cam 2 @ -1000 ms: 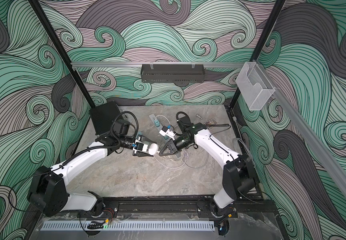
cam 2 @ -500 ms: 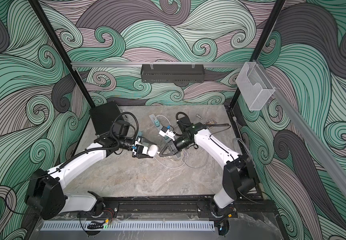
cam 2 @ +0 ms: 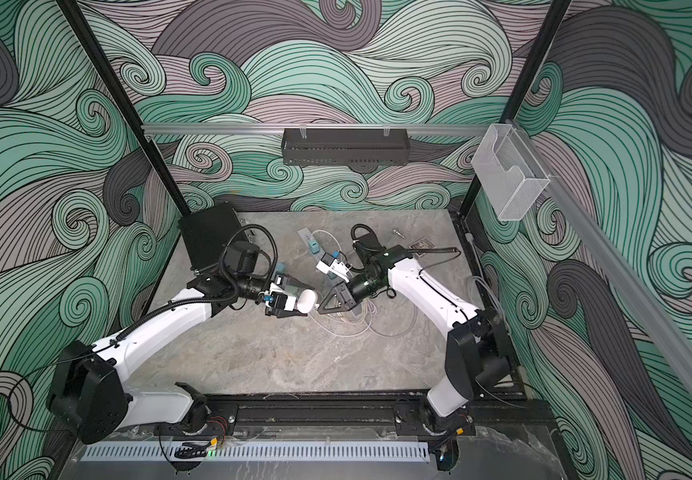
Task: Charge the bluetooth headset
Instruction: Insert the charging cable into the bluetooth headset.
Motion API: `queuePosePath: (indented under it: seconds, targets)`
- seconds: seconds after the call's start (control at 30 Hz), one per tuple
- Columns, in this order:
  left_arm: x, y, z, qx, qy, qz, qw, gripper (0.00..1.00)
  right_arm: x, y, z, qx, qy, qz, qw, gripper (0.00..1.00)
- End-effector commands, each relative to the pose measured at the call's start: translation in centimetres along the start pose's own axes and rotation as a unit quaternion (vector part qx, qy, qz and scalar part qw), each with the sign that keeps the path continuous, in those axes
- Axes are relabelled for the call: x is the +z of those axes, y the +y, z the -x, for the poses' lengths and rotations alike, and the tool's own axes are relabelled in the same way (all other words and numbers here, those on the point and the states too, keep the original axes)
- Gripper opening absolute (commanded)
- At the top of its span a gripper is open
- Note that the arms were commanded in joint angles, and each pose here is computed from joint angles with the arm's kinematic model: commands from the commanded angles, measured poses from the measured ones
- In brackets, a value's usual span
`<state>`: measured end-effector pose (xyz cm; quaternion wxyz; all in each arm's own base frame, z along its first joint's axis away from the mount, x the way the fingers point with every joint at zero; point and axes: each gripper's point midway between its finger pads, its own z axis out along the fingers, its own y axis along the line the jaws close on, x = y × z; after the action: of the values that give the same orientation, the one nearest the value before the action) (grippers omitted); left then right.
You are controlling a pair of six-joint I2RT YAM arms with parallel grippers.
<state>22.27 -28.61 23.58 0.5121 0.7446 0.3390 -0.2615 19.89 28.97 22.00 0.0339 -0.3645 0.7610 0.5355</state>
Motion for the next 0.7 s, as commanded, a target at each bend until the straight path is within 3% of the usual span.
queuePosePath:
  seconds: [0.0, 0.67]
  targets:
    - [-0.1, -0.1, 2.4, 0.036, -0.030, -0.002, 0.999, 0.21, 0.1, 0.9, 0.4, -0.047, -0.004, 0.004, 0.999, 0.00]
    - [1.2, -1.7, 3.1, 0.079, -0.015, -0.020, 0.997, 0.18, -0.3, 2.8, 2.4, -0.167, -0.016, 0.007, 0.986, 0.00]
